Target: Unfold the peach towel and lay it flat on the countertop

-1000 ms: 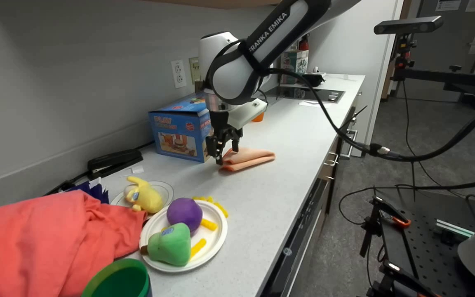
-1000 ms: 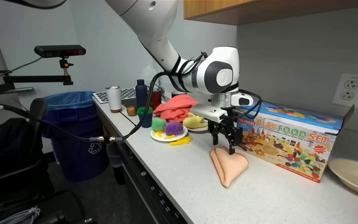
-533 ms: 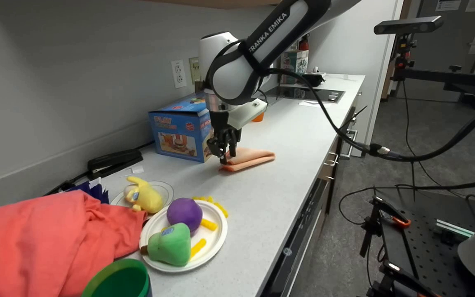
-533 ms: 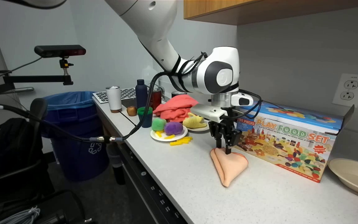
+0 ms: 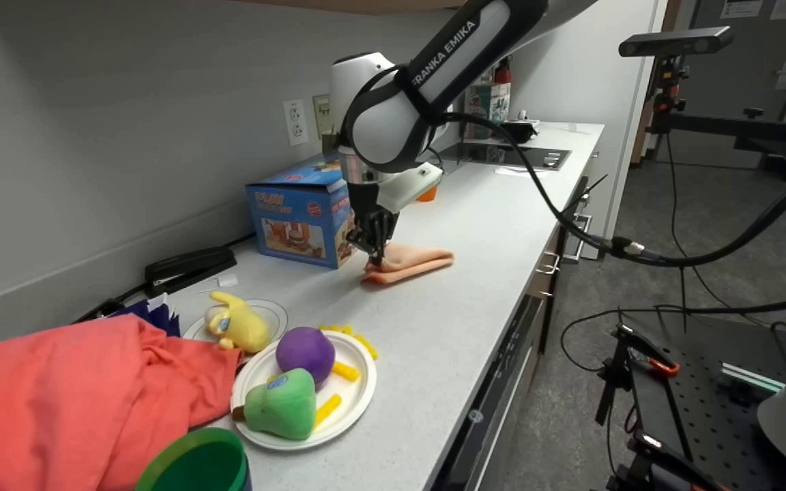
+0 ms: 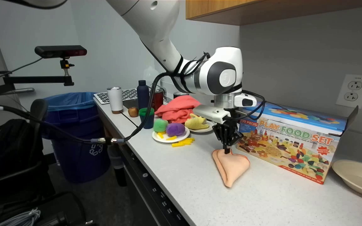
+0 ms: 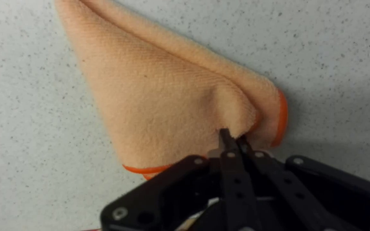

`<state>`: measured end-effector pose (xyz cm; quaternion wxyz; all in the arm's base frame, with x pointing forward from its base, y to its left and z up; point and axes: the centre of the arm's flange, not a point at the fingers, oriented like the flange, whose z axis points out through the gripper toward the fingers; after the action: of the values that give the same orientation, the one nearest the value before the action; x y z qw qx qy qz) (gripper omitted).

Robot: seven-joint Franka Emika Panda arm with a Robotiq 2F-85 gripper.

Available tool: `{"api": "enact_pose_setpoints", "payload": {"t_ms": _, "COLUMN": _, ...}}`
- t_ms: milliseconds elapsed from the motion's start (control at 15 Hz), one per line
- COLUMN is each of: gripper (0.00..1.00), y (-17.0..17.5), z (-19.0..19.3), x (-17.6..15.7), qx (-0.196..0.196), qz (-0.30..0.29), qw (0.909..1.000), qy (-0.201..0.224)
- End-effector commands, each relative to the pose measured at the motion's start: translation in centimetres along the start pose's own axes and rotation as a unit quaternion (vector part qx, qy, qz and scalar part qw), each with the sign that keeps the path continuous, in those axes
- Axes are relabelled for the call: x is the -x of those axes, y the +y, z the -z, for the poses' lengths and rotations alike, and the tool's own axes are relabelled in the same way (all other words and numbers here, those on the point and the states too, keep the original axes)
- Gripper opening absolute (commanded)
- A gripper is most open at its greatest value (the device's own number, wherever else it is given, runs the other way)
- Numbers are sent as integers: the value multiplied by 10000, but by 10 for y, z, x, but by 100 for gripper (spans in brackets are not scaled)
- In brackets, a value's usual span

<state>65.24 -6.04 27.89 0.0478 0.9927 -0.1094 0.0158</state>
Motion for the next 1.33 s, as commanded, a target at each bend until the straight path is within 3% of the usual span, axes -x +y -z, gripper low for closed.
{"api": "enact_pose_setpoints", "payload": {"t_ms": 0, "gripper": 1, "y": 8, "z": 25, "x": 7, "qx": 256, "qz": 21, "qw": 9997, "qy": 55}}
{"api": "enact_pose_setpoints", "payload": {"t_ms": 467, "gripper": 1, "y": 69, "z": 62, "x": 8, "qx": 1464, "qz": -259, "qw": 9873, "qy": 557}}
{"api": "enact_pose_setpoints", "payload": {"t_ms": 800, "gripper": 1, "y": 100, "z": 46, "x": 8, "qx": 2168, "qz": -595, "qw": 9736, "qy": 404}}
{"api": "enact_pose_setpoints", "payload": {"t_ms": 867, "gripper": 27, "y": 102, "z": 43, "x": 9, "qx": 2252, "qz": -670, "qw": 9714, "qy": 340}}
{"api": "enact_pose_setpoints", "payload": {"t_ms": 1000, "gripper": 33, "y": 105, "z": 40, "x": 11, "qx": 2377, "qz": -725, "qw": 9683, "qy": 248}}
{"api": "enact_pose_setpoints", "payload": {"t_ms": 1267, "gripper": 65, "y": 100, "z": 41, "x": 17, "qx": 2643, "qz": -744, "qw": 9610, "qy": 317}}
